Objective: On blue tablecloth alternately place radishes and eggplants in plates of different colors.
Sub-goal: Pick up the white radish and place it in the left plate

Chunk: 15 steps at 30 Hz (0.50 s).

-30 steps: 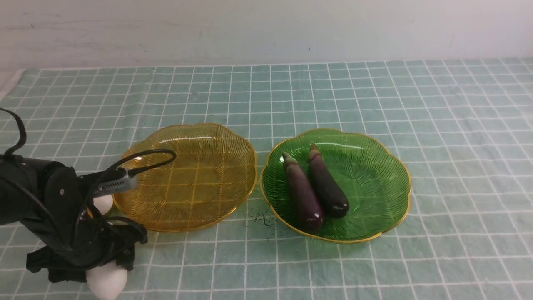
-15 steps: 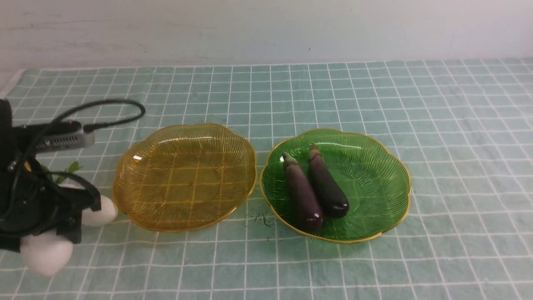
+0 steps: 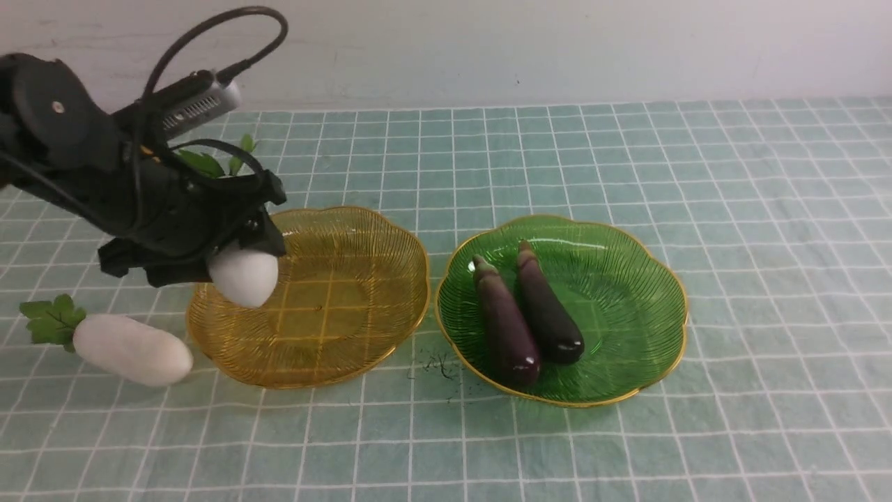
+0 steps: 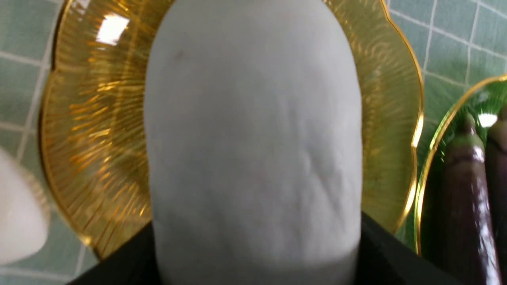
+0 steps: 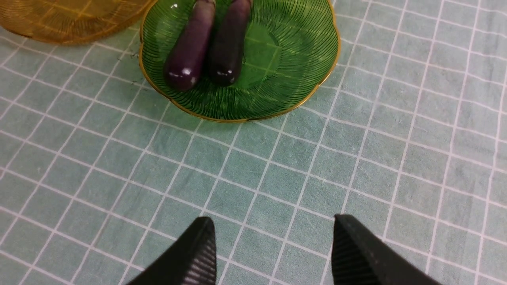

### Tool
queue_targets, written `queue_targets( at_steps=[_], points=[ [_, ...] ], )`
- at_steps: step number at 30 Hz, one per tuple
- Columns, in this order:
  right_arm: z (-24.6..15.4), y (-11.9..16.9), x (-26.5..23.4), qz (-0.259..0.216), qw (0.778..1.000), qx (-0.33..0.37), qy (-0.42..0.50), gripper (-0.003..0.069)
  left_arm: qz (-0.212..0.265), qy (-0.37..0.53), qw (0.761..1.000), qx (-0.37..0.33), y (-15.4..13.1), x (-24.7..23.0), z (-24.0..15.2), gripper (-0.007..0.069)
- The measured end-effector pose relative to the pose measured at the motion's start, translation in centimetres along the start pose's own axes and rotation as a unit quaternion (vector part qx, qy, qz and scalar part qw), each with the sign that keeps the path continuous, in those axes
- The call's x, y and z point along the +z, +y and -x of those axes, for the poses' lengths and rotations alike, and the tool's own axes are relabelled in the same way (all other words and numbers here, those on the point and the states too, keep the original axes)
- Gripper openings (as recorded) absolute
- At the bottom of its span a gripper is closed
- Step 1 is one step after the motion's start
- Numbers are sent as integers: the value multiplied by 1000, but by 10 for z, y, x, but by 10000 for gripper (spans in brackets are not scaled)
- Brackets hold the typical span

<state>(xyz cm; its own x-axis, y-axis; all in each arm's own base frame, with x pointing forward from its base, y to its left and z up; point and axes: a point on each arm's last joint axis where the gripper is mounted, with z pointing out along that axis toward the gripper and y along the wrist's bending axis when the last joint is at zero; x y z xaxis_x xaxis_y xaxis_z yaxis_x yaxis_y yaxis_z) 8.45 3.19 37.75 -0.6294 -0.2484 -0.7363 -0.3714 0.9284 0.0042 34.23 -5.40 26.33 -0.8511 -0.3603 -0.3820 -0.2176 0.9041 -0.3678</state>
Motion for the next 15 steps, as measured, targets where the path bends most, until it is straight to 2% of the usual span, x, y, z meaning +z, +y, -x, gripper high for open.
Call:
queue_targets(
  at_steps=[6,15],
  points=[
    [0,0,0,0,1000,0,0,370,12,41,999,-33,7,61,7,487],
    [0,0,0,0,1000,0,2,370,-3,34,999,-36,3,64,11,489]
  ],
)
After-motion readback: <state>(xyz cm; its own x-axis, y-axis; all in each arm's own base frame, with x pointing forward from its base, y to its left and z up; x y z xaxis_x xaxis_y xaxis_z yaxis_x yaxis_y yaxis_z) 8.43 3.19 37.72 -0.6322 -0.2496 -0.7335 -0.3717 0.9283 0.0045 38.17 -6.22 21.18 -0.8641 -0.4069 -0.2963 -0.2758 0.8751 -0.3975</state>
